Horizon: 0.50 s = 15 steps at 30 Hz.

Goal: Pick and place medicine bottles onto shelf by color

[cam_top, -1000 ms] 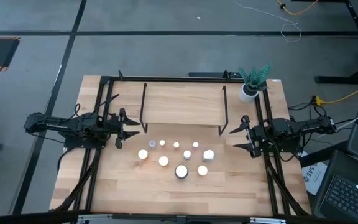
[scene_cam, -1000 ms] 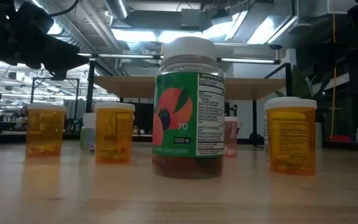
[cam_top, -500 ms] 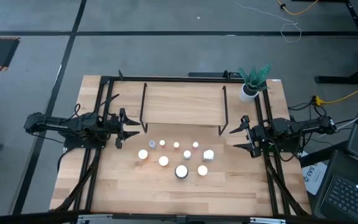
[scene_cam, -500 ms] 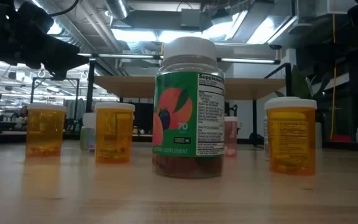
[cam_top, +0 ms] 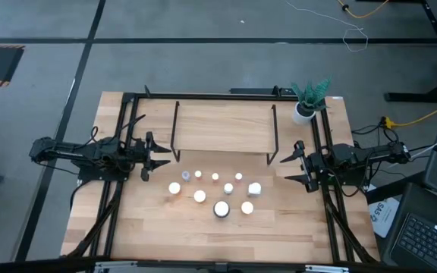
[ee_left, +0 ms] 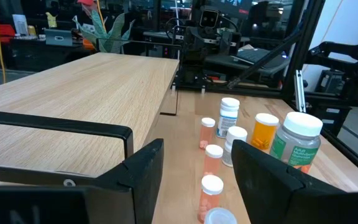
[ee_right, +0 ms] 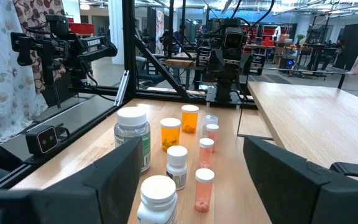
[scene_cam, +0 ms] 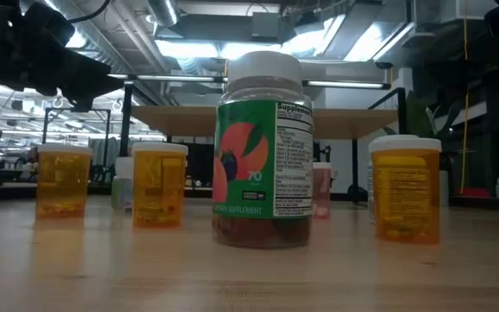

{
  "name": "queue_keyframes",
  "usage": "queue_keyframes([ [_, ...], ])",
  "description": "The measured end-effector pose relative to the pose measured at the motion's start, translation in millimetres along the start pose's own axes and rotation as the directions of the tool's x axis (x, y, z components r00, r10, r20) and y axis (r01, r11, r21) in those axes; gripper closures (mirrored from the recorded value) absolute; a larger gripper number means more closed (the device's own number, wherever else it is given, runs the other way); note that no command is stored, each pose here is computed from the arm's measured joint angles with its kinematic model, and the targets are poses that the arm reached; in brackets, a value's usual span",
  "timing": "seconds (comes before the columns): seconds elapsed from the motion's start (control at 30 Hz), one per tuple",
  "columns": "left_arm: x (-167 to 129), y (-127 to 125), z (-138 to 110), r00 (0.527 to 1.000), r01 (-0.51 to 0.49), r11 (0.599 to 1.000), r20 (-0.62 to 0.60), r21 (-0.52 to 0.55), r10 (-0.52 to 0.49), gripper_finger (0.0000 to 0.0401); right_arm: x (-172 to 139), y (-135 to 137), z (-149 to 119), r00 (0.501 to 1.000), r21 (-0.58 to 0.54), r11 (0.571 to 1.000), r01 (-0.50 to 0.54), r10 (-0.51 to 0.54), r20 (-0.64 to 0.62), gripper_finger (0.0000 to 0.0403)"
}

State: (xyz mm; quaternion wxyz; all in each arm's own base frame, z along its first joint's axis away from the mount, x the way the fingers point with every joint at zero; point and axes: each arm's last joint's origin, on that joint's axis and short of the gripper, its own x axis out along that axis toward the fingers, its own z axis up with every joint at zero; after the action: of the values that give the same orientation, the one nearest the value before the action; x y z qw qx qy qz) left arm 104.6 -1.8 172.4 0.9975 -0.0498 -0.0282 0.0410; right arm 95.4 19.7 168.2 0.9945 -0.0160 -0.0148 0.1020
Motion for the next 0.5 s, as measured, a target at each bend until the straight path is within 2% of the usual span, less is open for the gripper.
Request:
queue_keyframes([
  [0.5, 0.0, 0.0, 0.1, 1.000, 0.000, 1.000, 0.001, 0.000, 0.000, 0.0216, 0.0, 0.0, 0.0, 1.000, 0.004, 1.000, 0.000, 0.000, 0.000, 0.0121],
])
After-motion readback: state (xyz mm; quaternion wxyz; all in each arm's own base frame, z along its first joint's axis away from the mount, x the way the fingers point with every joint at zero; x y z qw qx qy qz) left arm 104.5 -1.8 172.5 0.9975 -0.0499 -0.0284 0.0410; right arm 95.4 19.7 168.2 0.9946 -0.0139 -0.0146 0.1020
